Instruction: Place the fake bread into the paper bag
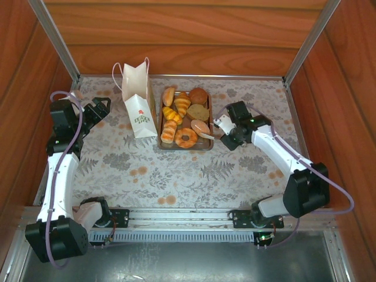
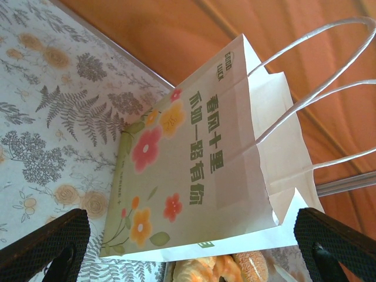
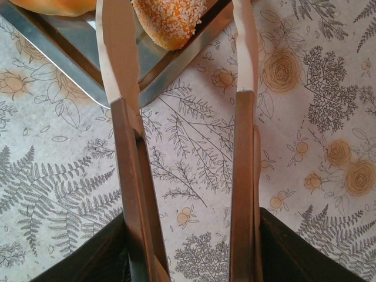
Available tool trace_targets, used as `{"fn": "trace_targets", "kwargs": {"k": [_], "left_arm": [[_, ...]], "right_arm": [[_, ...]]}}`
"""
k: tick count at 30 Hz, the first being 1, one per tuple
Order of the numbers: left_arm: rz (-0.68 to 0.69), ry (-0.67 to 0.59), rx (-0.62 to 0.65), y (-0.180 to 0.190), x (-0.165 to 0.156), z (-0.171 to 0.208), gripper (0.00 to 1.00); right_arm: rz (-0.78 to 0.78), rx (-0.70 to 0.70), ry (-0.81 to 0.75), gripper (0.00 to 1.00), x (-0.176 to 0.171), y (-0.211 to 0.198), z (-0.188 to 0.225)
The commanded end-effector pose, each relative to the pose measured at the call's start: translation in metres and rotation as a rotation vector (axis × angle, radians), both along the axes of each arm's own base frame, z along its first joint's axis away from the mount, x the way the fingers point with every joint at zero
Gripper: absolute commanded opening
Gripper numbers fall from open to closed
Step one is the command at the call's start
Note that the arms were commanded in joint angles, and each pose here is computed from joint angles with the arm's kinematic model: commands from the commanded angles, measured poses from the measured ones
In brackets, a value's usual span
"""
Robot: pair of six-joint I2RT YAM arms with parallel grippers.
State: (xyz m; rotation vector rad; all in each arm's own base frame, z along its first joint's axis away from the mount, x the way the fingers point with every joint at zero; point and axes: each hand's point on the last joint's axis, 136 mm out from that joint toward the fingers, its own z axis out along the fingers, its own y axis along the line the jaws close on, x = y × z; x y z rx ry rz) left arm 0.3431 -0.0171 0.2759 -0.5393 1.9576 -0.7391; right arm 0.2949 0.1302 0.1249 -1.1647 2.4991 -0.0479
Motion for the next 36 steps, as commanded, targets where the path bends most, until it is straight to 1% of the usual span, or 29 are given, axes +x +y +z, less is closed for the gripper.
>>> {"fn": "trace_targets", "kwargs": {"k": [1,14,22,36], "left_arm": [[-0.007,-0.02,0.024,-0.001,0.003,0.006,0.95],[-0.01,-0.019,0.029,0.0,0.005,0.007,0.95],[-0.009,-0.024,0.036,0.0,0.005,0.008,0.95],[-0.016,-0.043,0.043,-0.001,0.005,0.016,0.95]], "right_arm": [[-0.013,0.041,-0.043,0.54,0.014,0.011,0.011],[-0.012,0.083,-0.002,0.56,0.027,0.027,0.0],[-0.01,0.138,0.019,0.56,0.029,0.038,-0.001],[-0.047,0.119,0.086,0.57,0.03,0.036,-0.015]]}}
